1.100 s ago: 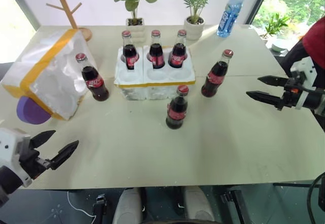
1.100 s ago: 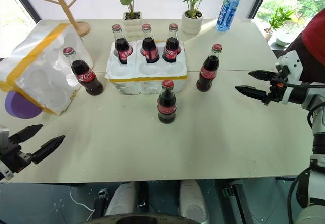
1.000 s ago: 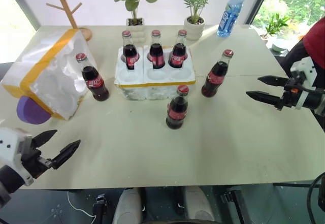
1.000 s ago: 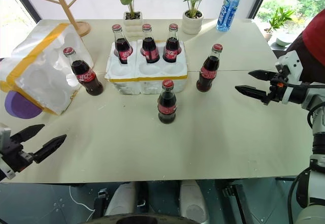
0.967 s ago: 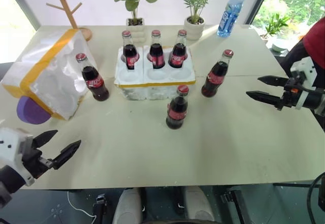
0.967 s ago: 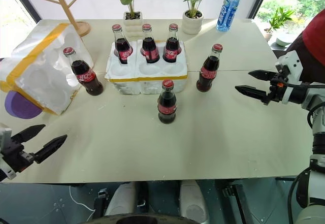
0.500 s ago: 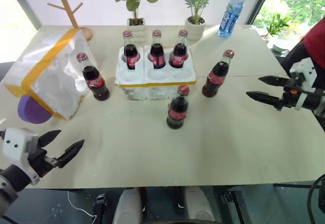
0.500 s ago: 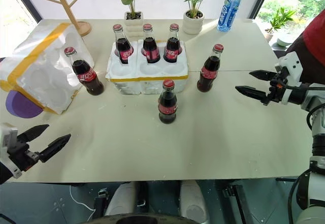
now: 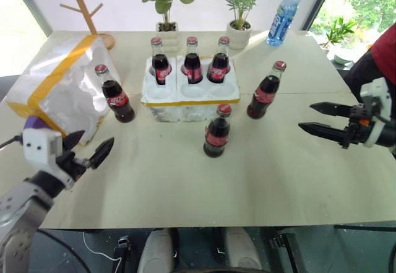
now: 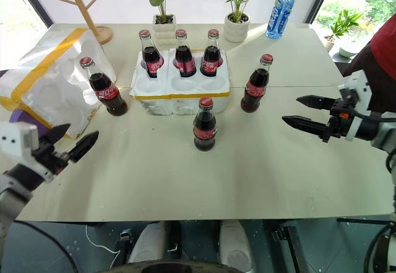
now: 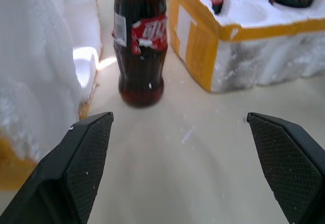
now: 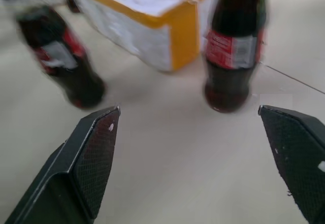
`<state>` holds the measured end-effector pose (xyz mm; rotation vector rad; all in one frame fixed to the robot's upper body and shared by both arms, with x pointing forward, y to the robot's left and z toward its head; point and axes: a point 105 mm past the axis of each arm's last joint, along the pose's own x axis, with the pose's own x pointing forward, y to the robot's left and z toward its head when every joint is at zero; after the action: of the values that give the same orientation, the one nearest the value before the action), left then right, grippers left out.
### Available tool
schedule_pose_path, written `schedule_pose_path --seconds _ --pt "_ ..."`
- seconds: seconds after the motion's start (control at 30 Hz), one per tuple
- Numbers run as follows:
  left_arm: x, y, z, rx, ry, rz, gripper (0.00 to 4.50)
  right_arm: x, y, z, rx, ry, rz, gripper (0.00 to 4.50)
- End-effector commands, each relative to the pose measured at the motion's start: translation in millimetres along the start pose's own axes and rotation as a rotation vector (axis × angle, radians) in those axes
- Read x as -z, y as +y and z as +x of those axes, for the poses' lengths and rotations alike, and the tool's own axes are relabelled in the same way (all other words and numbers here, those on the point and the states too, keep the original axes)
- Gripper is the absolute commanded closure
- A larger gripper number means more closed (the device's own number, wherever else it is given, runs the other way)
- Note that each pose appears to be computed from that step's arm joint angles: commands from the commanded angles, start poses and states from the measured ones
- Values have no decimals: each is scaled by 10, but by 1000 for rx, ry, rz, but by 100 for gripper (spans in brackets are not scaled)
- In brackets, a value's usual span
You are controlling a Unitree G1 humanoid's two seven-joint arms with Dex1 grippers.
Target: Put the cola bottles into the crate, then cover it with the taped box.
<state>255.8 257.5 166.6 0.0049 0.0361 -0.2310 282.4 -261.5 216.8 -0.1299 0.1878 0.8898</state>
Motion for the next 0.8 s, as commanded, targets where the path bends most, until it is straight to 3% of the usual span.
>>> schedule_pose_path --seconds 0.03,0.17,0.33,0.53,0.8 --pt "-100 116 197 -90 -61 17 7 -336 363 -75 -115 -64 -26 0" --pt "-144 153 456 -140 -94 35 7 -431 625 -81 -184 -72 -19 0" --pt "-154 37 730 -67 -101 53 7 -474 784 -34 -221 -82 -16 0" --pt "-197 163 970 -86 -115 78 7 -506 917 24 -266 -101 -11 0" --pt "-265 59 1348 18 -124 127 7 -561 966 103 -280 -130 -6 0"
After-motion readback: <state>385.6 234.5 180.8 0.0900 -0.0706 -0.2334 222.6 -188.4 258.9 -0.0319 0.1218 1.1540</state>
